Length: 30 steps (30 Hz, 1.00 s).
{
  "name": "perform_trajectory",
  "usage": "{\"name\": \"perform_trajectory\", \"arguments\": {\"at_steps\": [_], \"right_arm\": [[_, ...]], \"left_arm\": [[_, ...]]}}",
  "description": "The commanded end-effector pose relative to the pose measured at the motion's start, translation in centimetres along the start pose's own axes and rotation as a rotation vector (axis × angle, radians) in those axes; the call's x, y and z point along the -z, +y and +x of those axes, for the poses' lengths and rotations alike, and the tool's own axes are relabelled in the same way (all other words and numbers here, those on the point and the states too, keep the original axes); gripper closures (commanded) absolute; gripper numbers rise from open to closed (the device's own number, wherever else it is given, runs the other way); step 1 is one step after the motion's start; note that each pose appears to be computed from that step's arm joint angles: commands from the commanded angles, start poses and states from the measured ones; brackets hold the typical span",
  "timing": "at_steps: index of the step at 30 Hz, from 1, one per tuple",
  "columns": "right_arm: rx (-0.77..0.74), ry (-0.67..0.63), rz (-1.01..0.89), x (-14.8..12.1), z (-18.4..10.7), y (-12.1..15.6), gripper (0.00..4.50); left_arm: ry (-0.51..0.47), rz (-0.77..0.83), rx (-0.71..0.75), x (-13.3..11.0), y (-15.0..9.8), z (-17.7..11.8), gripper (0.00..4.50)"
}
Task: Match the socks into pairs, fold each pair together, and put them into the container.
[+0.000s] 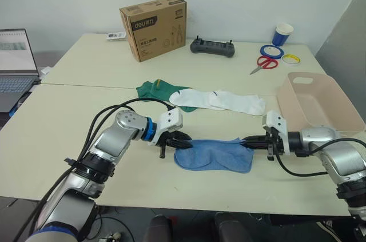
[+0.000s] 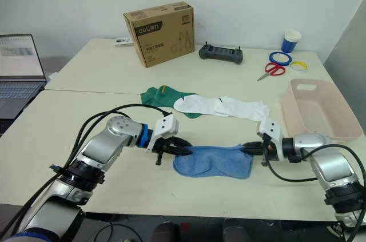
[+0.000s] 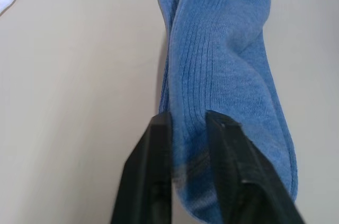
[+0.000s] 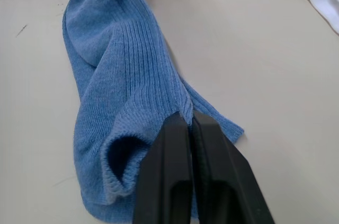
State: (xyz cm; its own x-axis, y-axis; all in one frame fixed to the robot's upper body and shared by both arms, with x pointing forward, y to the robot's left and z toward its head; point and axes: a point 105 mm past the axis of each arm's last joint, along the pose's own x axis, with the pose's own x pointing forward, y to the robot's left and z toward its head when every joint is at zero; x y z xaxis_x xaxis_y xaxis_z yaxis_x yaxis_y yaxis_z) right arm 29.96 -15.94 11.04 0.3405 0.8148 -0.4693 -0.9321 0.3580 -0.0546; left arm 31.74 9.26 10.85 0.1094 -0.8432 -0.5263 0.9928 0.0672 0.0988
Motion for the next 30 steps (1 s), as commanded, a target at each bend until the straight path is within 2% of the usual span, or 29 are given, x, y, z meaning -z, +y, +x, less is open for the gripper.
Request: {"name": "perform_trajectory", "arguments": {"at_steps": [1, 3, 5, 10, 15, 17, 21, 30], "right_arm": [[0.075, -0.04, -0.051, -1.6, -1.6, -1.3, 3.09], [0.1, -0.052, -0.041, -2.0, -2.2, -1.7, 2.42], [0.119, -0.06, -0.029, -2.1, -2.7, -1.8, 2.41], [0.142, -0.064, 0.031, -1.5, -3.7, -1.4, 2.41], [0.145, -0.072, 0.093, -1.1, -4.0, -0.7, 2.41], [0.146, -0.065, 0.098, -0.9, -3.9, -0.5, 2.41], [0.118, -0.057, 0.164, 0.0, -3.4, 0.7, 2.41], [0.109, -0.031, 0.156, 0.6, -2.7, 1.4, 2.41]], "left_arm": [[-0.035, 0.066, -0.115, -1.5, 1.8, -1.1, 2.3], [-0.06, 0.055, -0.194, -1.7, 2.8, -1.9, 1.66], [-0.083, 0.046, -0.234, -1.8, 3.1, -2.6, 1.09], [-0.128, 0.084, -0.257, -2.2, 1.7, -4.4, 1.09], [-0.145, 0.181, -0.232, -2.8, -0.7, -4.5, 1.09], [-0.138, 0.212, -0.229, -2.9, -1.1, -4.4, 1.09], [-0.069, 0.329, -0.166, -2.1, -3.7, -3.1, 1.09], [-0.087, 0.275, -0.184, -0.9, -4.1, -0.9, 1.09]]}}
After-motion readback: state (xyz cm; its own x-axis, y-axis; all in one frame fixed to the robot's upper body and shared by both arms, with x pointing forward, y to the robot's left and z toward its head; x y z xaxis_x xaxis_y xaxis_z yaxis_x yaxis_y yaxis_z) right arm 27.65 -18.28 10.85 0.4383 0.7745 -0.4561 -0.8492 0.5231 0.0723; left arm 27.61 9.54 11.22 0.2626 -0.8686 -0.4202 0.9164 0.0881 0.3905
